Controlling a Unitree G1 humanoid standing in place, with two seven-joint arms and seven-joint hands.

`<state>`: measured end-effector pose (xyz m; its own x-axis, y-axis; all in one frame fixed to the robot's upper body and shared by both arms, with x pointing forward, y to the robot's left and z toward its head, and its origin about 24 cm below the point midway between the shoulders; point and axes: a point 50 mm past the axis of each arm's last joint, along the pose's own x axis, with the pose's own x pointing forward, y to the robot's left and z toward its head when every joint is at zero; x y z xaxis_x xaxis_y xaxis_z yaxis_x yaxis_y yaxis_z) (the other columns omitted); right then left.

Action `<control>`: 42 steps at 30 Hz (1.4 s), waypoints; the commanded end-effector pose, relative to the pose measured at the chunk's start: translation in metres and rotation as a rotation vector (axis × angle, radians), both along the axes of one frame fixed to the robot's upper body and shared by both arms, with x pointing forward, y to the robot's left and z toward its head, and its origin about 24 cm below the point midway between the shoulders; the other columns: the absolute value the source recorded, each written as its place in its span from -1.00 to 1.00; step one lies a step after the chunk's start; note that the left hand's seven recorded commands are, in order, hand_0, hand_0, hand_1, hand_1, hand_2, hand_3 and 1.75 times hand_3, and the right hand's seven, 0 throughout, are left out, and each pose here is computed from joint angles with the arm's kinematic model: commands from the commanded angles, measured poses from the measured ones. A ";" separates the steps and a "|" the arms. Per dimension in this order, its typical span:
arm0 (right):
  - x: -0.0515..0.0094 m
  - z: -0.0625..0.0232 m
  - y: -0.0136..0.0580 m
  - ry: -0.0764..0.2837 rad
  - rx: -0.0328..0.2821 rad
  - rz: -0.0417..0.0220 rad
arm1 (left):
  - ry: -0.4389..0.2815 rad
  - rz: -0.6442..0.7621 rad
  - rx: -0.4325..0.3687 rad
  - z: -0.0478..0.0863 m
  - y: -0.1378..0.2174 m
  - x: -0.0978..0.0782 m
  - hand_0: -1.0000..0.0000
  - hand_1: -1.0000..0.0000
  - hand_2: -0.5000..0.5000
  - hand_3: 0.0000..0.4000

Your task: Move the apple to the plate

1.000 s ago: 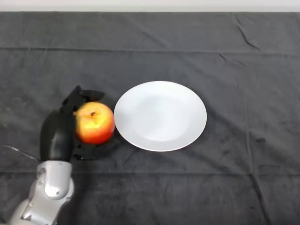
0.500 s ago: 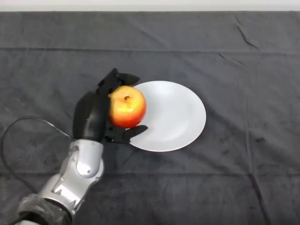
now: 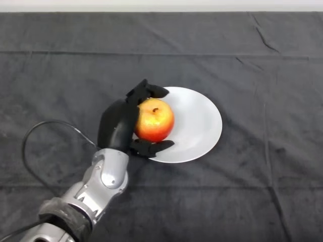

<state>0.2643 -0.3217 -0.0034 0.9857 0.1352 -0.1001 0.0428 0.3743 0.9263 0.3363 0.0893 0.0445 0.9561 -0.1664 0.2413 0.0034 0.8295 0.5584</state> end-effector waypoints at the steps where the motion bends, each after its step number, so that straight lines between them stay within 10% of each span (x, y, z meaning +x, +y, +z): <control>1: -0.0021 -0.0021 -0.0011 0.017 0.009 -0.0093 | -0.061 -0.004 -0.008 0.019 -0.004 0.012 -1.00 -1.00 0.00 1.00; 11: -0.0021 -0.0021 -0.0012 0.017 0.011 -0.0091 | -0.052 -0.026 0.016 0.016 -0.009 0.012 -1.00 -0.85 -0.07 1.00; 14: -0.0021 -0.0020 -0.0012 0.017 0.011 -0.0091 | -0.051 -0.029 0.024 0.015 -0.008 0.012 -0.61 0.96 -0.78 0.61; 18: -0.0021 -0.0020 -0.0013 0.016 0.012 -0.0089 | -0.050 -0.026 0.031 0.015 -0.006 0.014 1.00 1.00 0.00 -1.00; 42: -0.0021 -0.0021 -0.0012 0.016 0.012 -0.0083 | -0.157 0.121 -0.059 0.050 0.078 0.018 1.00 1.00 0.00 -1.00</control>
<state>0.2644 -0.3216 -0.0032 0.9860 0.1364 -0.0963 0.0388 0.3736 0.9268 0.3565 0.1578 0.0908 0.9270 -0.0351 0.3734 -0.1674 0.8522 0.4958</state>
